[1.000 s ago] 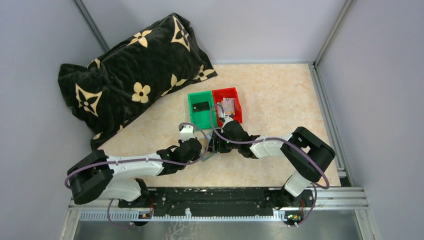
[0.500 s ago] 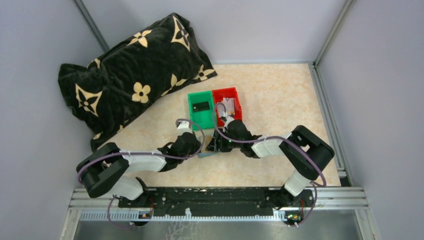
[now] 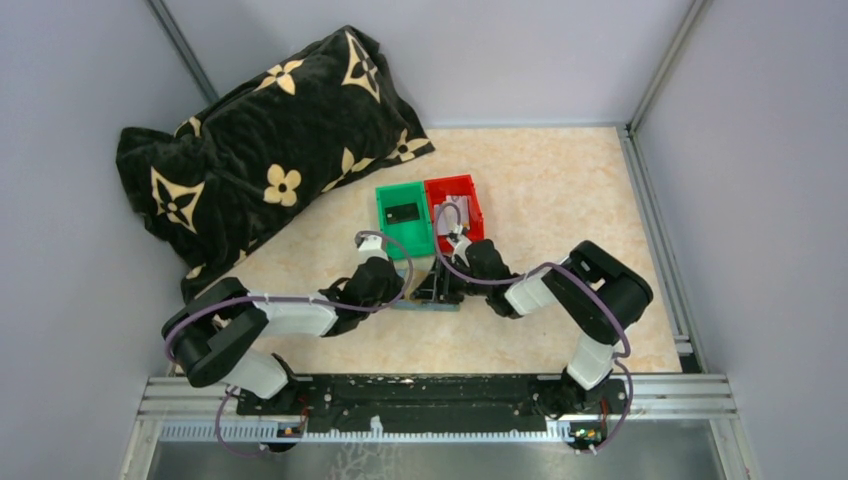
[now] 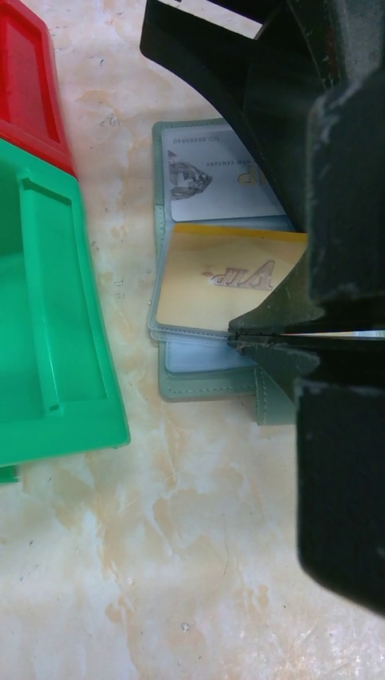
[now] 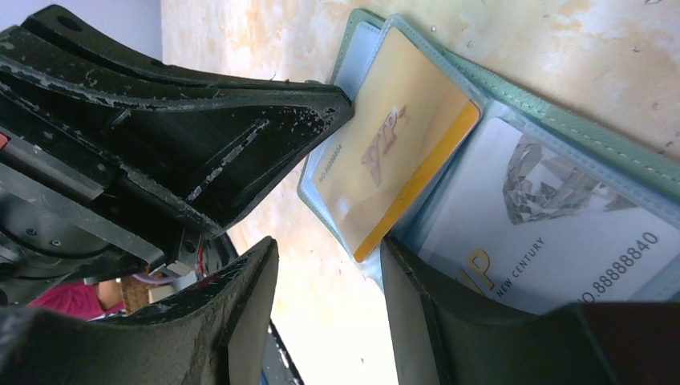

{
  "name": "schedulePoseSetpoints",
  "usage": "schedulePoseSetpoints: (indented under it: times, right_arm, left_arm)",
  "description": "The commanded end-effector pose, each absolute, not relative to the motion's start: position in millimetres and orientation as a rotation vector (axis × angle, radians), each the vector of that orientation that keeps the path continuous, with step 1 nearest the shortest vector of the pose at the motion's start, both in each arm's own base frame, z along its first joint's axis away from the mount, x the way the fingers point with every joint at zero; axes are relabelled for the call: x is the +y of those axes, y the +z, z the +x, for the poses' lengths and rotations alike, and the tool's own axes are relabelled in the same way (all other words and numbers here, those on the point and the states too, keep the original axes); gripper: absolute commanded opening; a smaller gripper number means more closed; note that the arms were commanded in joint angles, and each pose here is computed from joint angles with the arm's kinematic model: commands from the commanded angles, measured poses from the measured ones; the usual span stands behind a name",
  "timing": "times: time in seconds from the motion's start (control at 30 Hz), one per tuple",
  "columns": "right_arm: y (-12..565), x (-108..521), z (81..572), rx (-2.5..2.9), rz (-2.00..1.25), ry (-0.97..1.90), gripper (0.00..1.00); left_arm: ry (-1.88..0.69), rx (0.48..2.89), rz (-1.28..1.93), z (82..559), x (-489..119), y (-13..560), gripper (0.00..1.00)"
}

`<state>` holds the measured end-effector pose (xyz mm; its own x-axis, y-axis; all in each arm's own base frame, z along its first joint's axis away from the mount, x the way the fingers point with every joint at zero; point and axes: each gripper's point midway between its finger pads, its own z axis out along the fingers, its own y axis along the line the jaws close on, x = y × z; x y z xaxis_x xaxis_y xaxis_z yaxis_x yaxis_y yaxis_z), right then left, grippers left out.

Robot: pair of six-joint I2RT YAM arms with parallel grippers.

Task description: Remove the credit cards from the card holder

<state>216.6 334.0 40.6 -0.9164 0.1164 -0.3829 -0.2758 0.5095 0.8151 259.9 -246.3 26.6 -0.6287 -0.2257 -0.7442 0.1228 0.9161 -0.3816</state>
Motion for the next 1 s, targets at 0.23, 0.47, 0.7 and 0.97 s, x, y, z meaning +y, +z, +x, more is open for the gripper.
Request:
schedulePoseSetpoints:
  times: [0.23, 0.47, 0.7, 0.97]
  right_arm:
    - [45, 302, 250, 2.372, -0.093, 1.013, 0.51]
    - [51, 299, 249, 2.362, -0.078, 1.009, 0.51]
    - [42, 309, 245, 2.379, -0.105, 1.054, 0.51]
    - [47, 331, 235, 2.357, -0.146, 1.144, 0.51]
  left_arm:
    - [-0.451, 2.415, 0.031, 208, -224, -15, 0.00]
    - [-0.446, 2.407, 0.034, 207, -220, -14, 0.00]
    - [-0.449, 2.406, 0.034, 205, -219, -15, 0.00]
    - [-0.454, 2.415, 0.045, 205, -222, -17, 0.00]
